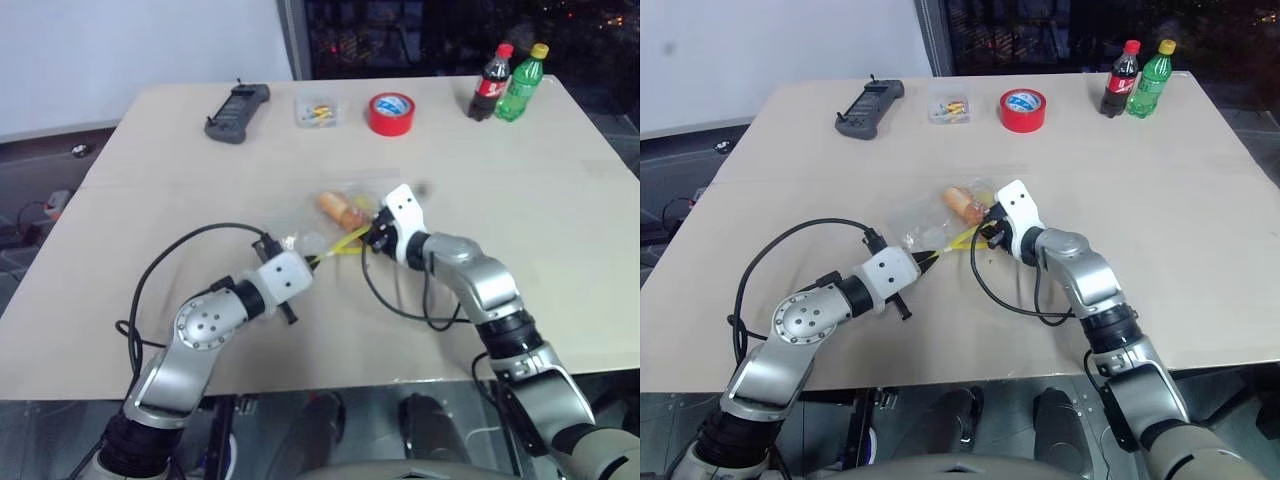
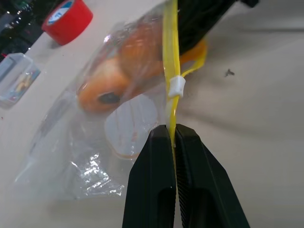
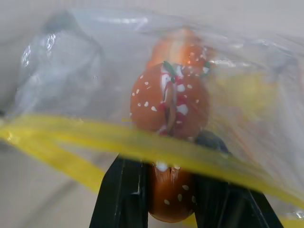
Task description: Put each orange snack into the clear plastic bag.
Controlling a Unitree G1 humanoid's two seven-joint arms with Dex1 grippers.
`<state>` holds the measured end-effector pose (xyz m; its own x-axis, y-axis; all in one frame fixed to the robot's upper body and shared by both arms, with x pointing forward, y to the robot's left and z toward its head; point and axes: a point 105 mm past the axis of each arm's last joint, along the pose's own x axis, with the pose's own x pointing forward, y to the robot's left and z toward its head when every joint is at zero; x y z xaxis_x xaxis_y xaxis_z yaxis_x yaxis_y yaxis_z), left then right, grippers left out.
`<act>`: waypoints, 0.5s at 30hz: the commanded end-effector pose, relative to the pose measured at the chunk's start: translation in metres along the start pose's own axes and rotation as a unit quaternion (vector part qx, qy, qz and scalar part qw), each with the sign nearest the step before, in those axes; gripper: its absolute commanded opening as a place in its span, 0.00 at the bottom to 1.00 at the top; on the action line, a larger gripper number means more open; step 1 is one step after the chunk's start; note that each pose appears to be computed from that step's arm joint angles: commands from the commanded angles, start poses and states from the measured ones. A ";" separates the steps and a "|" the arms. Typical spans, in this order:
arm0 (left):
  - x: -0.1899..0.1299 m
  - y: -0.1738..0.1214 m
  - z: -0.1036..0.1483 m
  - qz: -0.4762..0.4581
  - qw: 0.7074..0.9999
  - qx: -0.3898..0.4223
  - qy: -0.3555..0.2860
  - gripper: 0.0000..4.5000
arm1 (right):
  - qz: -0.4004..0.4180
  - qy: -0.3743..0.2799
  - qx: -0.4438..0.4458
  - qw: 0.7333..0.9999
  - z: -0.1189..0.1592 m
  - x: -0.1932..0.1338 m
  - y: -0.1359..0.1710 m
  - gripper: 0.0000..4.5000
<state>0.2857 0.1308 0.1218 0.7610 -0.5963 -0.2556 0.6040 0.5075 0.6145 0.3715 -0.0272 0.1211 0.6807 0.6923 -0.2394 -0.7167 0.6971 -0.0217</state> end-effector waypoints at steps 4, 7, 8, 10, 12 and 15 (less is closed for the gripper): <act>-0.006 0.004 0.011 0.016 1.000 0.017 -0.015 0.00 | -0.082 -0.039 -0.036 0.995 0.019 0.003 -0.022 0.25; -0.004 0.005 0.013 0.022 0.999 0.006 -0.023 0.00 | -0.077 -0.030 -0.047 0.995 0.013 0.011 -0.017 0.31; -0.004 0.005 0.014 0.024 0.999 0.002 -0.024 0.00 | -0.083 -0.032 -0.048 0.995 0.013 0.012 -0.018 0.39; -0.003 0.008 0.013 0.032 0.999 -0.014 -0.024 0.00 | -0.088 -0.039 -0.055 0.994 0.017 0.012 -0.020 0.56; -0.003 0.017 0.013 0.049 0.997 -0.045 -0.027 0.00 | -0.066 -0.051 -0.072 0.994 0.023 0.006 -0.015 0.78; -0.001 0.029 0.015 0.070 0.993 -0.086 -0.034 0.00 | -0.019 -0.072 -0.085 0.994 0.033 -0.011 -0.004 0.84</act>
<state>0.2957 0.1309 0.1324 0.8003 -0.5702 -0.1856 0.5758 0.6443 0.5033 0.3826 -0.0330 0.1305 0.7497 0.6393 -0.1711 -0.6615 0.7315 -0.1654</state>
